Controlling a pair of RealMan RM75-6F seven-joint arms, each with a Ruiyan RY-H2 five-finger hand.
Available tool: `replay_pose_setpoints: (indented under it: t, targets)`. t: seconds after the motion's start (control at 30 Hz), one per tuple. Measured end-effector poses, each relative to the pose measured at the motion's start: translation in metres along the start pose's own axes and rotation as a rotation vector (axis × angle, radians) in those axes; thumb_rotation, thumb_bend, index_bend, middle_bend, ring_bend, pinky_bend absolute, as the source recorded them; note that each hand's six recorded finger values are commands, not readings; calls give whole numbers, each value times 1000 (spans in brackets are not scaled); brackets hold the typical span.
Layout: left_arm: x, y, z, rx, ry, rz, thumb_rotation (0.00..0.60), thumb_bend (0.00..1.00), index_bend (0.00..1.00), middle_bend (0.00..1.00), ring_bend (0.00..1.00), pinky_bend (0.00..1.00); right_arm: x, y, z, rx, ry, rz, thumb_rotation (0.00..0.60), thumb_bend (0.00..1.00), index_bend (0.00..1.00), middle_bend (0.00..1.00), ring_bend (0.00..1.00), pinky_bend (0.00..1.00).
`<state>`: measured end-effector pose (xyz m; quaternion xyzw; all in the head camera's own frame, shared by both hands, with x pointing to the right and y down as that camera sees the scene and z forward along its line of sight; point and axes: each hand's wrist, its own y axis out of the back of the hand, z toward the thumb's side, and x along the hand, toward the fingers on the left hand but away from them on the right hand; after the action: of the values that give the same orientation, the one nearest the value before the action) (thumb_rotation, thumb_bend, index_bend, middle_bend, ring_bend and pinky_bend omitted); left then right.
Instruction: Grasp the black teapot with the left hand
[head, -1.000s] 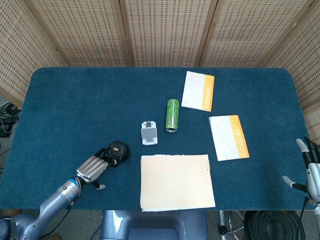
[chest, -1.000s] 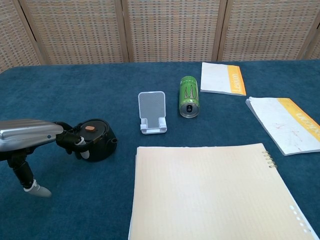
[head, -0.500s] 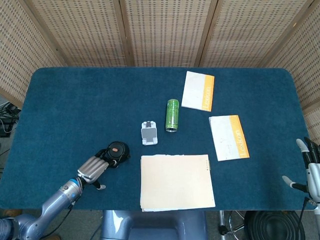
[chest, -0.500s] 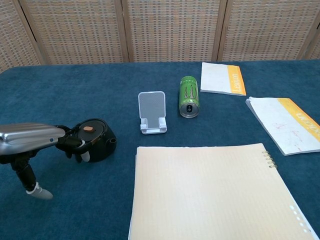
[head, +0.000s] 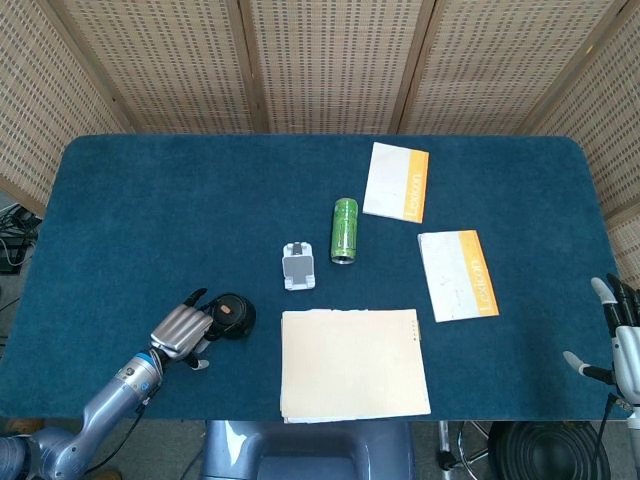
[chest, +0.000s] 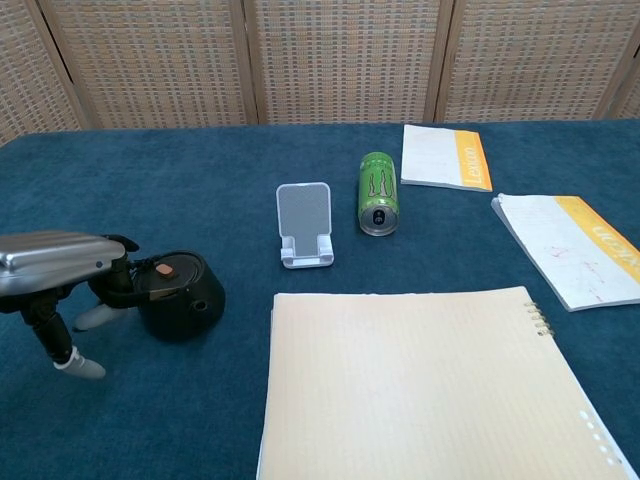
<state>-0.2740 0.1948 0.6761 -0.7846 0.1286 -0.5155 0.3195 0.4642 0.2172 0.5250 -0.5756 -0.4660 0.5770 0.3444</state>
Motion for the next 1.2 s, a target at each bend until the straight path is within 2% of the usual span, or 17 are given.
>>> replay_pose_setpoints:
  t: [0.13, 0.33, 0.43, 0.6, 0.83, 0.87, 0.93, 1.0, 1.1, 1.2]
  targets:
    - [-1, 9, -2, 16, -8, 66, 600, 0, 1000, 991, 665, 56, 0, 0, 0, 1, 1, 1, 600, 0, 0, 0, 0, 0]
    - [-6, 24, -4, 23, -42, 182, 597, 0, 1000, 1000, 771, 73, 1, 0, 1, 2, 3, 0, 600, 0, 0, 0, 0, 0]
    - [-10, 30, -9, 6, -52, 231, 534, 0, 1000, 1000, 811, 71, 1, 0, 1, 2, 3, -2, 600, 0, 0, 0, 0, 0]
    - [-18, 32, -17, -47, -45, 242, 428, 0, 1000, 1000, 842, 67, 2, 2, 2, 0, 7, -6, 600, 0, 0, 0, 0, 0]
    - [-27, 36, -18, -123, -18, 217, 374, 20, 1000, 1000, 864, 68, 3, 4, 3, -5, 10, -12, 600, 0, 0, 0, 0, 0]
    - [-29, 37, -19, -128, -13, 214, 364, 79, 1000, 1000, 865, 68, 4, 4, 3, -6, 10, -12, 600, 0, 0, 0, 0, 0]
    - [-31, 39, -19, -140, -5, 207, 361, 263, 1000, 1000, 866, 68, 4, 5, 3, -7, 11, -12, 600, 0, 0, 0, 0, 0]
    - [-33, 41, -20, -150, 4, 199, 360, 508, 1000, 1000, 866, 67, 4, 5, 3, -7, 11, -13, 600, 0, 0, 0, 0, 0]
    - [-35, 42, -21, -144, 15, 190, 359, 745, 1000, 1000, 866, 67, 4, 6, 3, -11, 13, -15, 600, 0, 0, 0, 0, 0]
    - [-37, 43, -22, -135, 29, 177, 359, 909, 1000, 1000, 866, 67, 5, 6, 3, -13, 14, -17, 600, 0, 0, 0, 0, 0]
